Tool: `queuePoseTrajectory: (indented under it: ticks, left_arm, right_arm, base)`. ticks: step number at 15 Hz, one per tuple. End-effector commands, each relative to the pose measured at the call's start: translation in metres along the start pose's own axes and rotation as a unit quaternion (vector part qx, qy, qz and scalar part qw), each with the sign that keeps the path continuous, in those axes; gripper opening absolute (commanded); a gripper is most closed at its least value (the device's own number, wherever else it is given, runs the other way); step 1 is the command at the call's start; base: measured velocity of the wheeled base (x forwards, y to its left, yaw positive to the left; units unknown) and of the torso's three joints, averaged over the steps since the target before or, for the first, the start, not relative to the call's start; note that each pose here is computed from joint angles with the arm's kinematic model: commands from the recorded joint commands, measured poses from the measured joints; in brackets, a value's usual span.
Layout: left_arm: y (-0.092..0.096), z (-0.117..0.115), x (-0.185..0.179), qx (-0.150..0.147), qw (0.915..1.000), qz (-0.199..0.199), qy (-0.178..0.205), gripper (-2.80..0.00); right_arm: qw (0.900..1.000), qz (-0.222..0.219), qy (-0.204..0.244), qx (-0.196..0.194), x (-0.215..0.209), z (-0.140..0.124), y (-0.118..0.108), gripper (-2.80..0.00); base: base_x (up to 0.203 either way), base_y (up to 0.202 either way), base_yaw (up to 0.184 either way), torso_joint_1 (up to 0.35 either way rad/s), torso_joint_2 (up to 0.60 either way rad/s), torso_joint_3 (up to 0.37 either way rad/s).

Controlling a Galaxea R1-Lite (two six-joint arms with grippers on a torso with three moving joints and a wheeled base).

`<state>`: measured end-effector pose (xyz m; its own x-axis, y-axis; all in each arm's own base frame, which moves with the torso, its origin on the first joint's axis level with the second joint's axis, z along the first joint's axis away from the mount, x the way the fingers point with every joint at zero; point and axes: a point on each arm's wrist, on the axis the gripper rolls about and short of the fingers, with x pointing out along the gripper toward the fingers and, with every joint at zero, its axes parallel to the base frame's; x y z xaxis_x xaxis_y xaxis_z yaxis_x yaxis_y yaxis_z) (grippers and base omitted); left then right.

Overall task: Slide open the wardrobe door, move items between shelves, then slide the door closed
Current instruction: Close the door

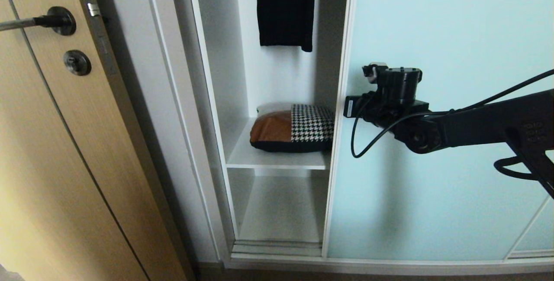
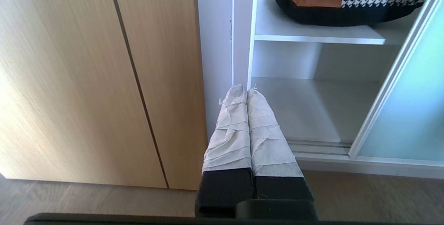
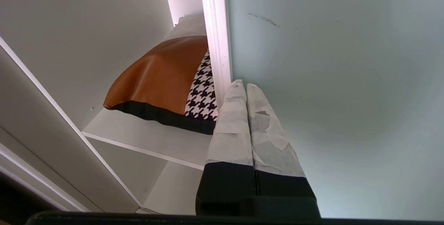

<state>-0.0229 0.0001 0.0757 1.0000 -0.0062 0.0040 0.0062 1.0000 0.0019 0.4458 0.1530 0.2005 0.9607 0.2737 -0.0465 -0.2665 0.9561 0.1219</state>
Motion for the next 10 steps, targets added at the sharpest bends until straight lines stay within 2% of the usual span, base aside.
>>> queuePoseTrajectory:
  ticks: [1,4,10]
  left_arm:
    - [0.0,0.0,0.0,0.001,1.0,0.0,0.001,-2.8]
    - [0.0,0.0,0.0,0.0,1.0,0.0,0.001,-2.8]
    - [0.0,0.0,0.0,0.001,1.0,0.0,0.001,-2.8]
  right_arm:
    - [1.0,0.01,-0.002,0.0,0.004,-0.003,0.009,-2.8]
    - [1.0,0.019,0.0,-0.001,0.005,-0.008,0.028,-2.8]
    - [0.998,0.067,0.002,-0.003,-0.008,-0.007,0.078,-2.8]
  base:
    - [0.0,0.0,0.0,0.0,0.0,0.0]
    - [0.0,0.0,0.0,0.0,0.0,0.0]
    - [0.0,0.0,0.0,0.0,0.0,0.0]
